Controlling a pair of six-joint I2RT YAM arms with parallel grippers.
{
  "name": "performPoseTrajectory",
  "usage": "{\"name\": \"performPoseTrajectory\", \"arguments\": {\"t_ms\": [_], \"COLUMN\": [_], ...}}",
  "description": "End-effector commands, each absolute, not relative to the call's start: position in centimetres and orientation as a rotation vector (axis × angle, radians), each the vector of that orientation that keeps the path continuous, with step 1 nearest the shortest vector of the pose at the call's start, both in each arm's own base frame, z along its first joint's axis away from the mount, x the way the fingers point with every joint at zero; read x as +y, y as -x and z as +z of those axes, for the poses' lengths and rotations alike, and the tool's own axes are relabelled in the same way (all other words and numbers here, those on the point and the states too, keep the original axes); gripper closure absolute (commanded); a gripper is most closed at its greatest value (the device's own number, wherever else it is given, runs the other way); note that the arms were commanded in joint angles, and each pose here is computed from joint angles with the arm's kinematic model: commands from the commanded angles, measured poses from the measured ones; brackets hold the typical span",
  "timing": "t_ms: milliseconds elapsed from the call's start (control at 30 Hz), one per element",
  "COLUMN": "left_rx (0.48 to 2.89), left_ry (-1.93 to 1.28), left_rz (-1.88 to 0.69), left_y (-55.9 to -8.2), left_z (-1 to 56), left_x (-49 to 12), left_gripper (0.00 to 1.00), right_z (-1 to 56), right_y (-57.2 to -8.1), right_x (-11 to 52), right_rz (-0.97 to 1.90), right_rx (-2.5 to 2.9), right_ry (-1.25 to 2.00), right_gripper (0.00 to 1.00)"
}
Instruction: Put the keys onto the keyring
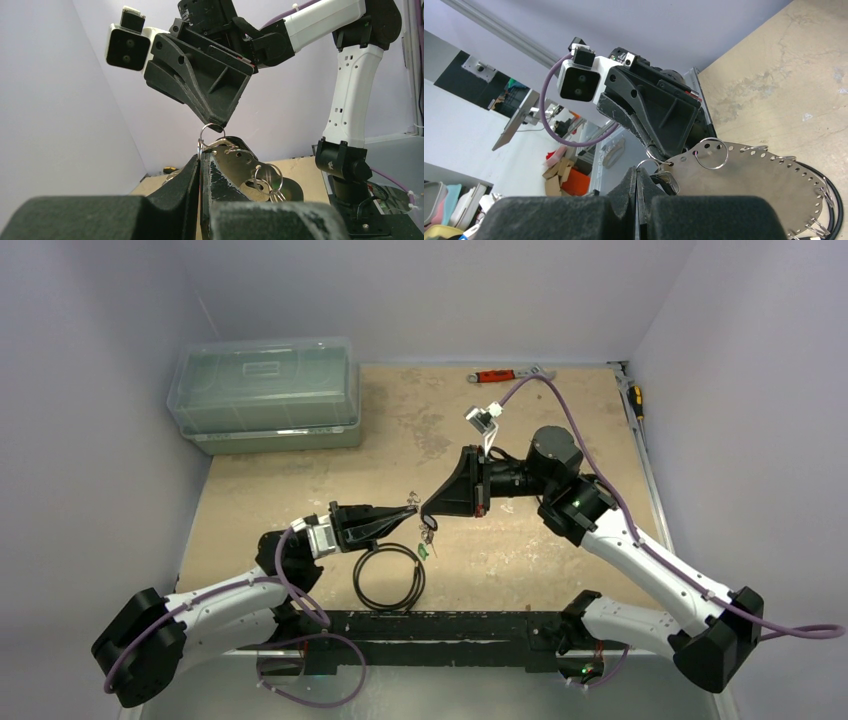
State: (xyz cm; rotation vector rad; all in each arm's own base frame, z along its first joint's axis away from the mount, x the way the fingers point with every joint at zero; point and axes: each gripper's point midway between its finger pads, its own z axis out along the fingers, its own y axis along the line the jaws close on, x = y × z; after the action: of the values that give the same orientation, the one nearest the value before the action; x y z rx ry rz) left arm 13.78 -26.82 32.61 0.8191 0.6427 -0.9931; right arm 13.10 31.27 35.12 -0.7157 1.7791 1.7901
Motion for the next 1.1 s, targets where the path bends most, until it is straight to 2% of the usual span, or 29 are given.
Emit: {"name": "performPoseTrajectory", "arguments": {"t_ms": [0, 1067], "left_rx": [0.531, 0.545], "left_ry": [-0.771, -0.793], "left_rz": [-0.983, -1.004], "left_y": [-13.0, -13.0], "left_z": [35.9, 35.4], "left_x": [-25.9, -26.4], "left_gripper": [1.0, 1.0], "right_z": [35.9, 38.0], "right_y": [-13.2, -13.0], "right_x": [31.3, 31.9], "right_rz": [1.773, 1.819], "right_rx": [1.737, 1.661], "right_ry": [0.727, 0.77], "right_gripper": [1.0, 1.0]}}
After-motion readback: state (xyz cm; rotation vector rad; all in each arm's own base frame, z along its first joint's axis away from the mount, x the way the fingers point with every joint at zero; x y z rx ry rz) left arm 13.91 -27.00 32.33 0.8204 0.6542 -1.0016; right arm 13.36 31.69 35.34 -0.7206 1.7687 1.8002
